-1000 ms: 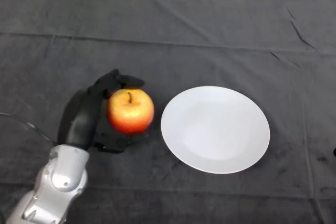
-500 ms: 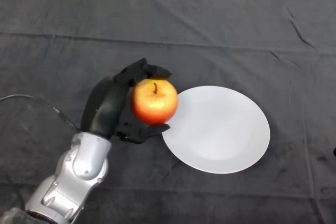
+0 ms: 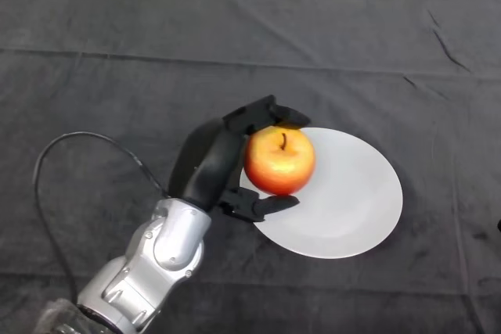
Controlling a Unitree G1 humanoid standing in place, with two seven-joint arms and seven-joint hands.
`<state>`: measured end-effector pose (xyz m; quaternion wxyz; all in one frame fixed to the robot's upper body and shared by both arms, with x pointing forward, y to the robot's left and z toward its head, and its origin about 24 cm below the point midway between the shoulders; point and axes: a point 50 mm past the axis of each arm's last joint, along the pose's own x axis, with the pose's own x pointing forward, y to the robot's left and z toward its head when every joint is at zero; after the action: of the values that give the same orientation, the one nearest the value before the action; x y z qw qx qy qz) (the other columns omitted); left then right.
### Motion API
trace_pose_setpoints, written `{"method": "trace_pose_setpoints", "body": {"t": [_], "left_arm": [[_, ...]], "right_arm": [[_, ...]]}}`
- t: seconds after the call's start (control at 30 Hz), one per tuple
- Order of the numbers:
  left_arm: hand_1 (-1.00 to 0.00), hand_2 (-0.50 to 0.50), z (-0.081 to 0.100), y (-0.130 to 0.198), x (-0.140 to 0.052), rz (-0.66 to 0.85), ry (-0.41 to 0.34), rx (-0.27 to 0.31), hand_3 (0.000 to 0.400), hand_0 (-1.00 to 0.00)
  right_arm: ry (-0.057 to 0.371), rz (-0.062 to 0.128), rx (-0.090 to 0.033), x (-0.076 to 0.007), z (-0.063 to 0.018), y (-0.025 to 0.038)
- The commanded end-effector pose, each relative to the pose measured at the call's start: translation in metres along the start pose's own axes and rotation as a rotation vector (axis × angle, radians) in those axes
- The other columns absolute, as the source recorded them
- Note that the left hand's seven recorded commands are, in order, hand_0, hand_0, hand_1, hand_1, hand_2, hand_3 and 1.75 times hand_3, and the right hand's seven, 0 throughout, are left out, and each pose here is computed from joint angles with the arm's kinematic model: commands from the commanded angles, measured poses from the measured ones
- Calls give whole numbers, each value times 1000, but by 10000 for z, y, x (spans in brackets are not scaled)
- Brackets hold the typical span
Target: Move the apple to the plate
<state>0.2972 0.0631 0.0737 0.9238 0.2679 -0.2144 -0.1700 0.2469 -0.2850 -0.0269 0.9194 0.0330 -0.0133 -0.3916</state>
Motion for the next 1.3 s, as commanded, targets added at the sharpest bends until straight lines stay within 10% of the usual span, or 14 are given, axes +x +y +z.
{"method": "trace_pose_setpoints", "body": {"t": [0.03,0.6,0.67,0.77,0.8,0.87,1.3], "left_arm": [[-1000,0,78,-5,113,-10,-54,6,400,-1000],[-1000,0,13,-185,57,-144,-36,27,400,-1000],[-1000,82,8,-195,52,-155,-34,31,400,-835],[-63,-161,1,-206,45,-171,-30,39,154,-384],[0,-114,-1,-208,44,-176,-29,42,91,-227],[0,0,-3,-210,44,-184,-27,47,0,0],[0,0,-4,-185,47,-202,-22,64,0,0]], "right_arm": [[293,-32,-62,-481,-518,-167],[293,-32,-62,-482,-518,-166],[293,-32,-62,-482,-518,-166],[293,-32,-62,-482,-518,-166],[293,-32,-62,-482,-518,-166],[293,-32,-62,-482,-518,-166],[293,-32,-62,-482,-517,-166]]}}
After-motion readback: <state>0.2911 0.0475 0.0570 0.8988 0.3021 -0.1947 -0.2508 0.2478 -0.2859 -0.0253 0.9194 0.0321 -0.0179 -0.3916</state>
